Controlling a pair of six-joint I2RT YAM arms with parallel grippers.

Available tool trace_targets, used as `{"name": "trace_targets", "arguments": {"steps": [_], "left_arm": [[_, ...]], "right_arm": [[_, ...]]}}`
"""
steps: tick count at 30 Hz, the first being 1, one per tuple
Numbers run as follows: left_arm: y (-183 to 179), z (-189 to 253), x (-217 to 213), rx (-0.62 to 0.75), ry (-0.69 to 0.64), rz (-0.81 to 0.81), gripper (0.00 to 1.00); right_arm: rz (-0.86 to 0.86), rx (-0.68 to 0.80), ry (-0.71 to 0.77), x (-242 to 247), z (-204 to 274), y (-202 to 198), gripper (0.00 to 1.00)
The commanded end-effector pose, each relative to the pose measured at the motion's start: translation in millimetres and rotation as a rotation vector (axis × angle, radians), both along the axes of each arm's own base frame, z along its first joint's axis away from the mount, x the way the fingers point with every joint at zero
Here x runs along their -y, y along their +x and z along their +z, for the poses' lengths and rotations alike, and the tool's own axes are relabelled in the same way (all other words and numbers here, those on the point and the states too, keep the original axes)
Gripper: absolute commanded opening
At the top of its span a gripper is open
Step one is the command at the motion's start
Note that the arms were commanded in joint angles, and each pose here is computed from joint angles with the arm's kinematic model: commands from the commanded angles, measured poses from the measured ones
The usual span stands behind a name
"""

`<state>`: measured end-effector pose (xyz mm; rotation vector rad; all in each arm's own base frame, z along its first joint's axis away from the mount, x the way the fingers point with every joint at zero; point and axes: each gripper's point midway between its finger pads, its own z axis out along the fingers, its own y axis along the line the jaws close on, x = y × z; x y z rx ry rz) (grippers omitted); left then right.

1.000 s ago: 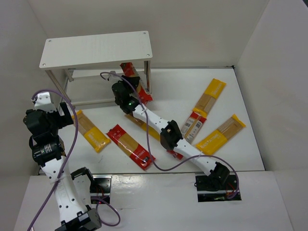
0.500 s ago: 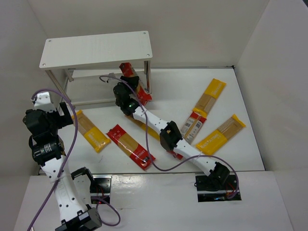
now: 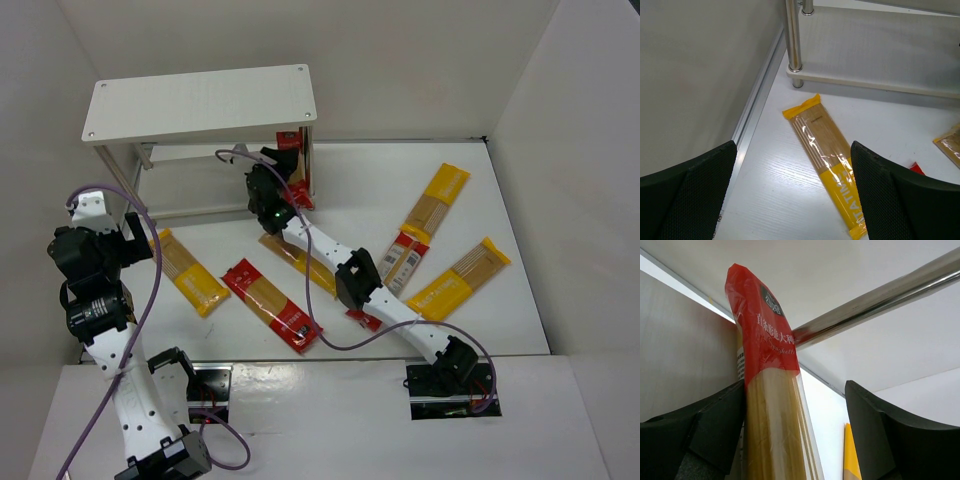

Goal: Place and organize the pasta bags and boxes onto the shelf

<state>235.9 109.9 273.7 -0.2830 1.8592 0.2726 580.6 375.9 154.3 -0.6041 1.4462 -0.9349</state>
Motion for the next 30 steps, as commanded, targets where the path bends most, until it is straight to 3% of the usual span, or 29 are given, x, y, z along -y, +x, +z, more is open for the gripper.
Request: {"name": "trace_targets", "arguments": {"steps": [1, 6, 19, 30], "left_arm": [[2, 14, 0, 0.032, 0.036, -0.020, 1.00], [2, 14, 0, 0.032, 0.036, -0.020, 1.00], [2, 16, 4, 0.043, 0.037, -0.038, 1.00], [-1, 22, 9, 0.064, 0.044, -0.055, 1.00]], "right_arm": [[-0.003, 0.090, 0.126, 3, 41, -5, 0.84], [0.073, -0.004, 0.231, -24, 55, -23, 0.84], [0.204, -0.068, 0.200, -87, 79, -89, 0.84], [0.320, -0.309, 0.156, -112, 71, -157, 0.84]]}}
